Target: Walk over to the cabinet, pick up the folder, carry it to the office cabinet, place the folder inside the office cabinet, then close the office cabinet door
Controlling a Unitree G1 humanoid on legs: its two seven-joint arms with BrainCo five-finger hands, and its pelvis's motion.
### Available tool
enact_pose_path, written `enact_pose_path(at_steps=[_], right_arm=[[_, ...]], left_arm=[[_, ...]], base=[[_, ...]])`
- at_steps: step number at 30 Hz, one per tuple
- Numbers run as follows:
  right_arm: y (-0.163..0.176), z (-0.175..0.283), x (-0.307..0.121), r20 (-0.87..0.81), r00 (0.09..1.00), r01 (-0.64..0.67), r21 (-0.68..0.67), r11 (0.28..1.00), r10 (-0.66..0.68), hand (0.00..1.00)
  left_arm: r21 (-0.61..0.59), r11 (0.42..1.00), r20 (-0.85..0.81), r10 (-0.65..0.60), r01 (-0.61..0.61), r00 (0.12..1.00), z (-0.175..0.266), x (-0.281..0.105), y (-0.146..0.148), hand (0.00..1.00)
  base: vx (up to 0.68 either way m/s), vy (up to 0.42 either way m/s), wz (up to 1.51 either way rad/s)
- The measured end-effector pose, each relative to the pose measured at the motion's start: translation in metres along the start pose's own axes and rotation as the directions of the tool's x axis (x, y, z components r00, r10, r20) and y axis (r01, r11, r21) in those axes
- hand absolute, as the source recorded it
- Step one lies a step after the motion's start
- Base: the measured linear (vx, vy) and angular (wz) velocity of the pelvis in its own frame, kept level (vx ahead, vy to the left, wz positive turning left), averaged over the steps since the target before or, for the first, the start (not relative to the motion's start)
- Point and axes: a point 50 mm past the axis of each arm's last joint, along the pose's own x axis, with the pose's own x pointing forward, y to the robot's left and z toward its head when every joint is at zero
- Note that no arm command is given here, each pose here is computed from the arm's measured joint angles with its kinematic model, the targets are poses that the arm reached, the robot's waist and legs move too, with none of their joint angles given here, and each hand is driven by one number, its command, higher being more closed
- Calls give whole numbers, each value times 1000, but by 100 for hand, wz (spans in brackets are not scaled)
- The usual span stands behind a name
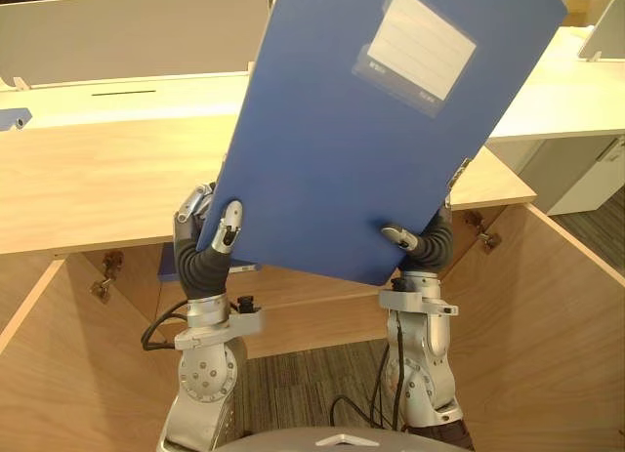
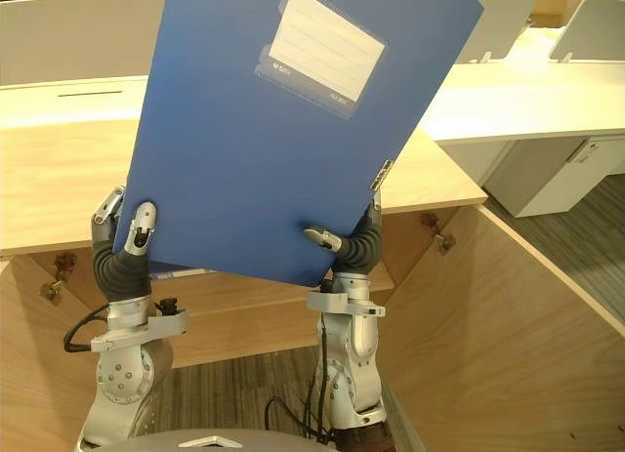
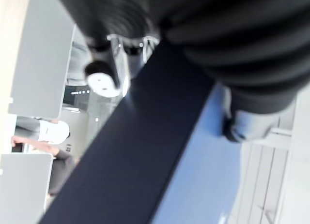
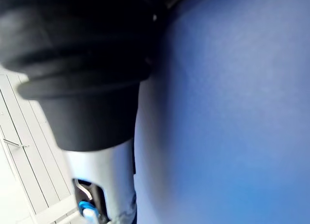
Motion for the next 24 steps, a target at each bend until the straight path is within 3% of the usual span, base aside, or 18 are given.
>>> enact_pose_path(at_steps=[1, 17, 18, 24], right_arm=[[0, 0, 0, -3, 1000, -14, -5, 1000, 14, 100], [-14, -14, -2, -127, 991, -44, -45, 998, 38, 100], [-15, -15, -2, -135, 990, -46, -46, 998, 39, 100], [-18, -12, 0, -127, 991, -47, -61, 997, 39, 100]], left_arm=[[-2, 1000, 1, -2, 2, 1000, 0, 0, 0, 100], [41, 997, -61, -62, 64, 996, -16, -8, 7, 100], [47, 997, -69, -64, 67, 996, -17, -9, 8, 0], [66, 993, -113, -94, 102, 989, -26, -13, 9, 0]], base=[[0, 0, 0], [-16, 2, 3], [0, 0, 0], [0, 0, 0]])
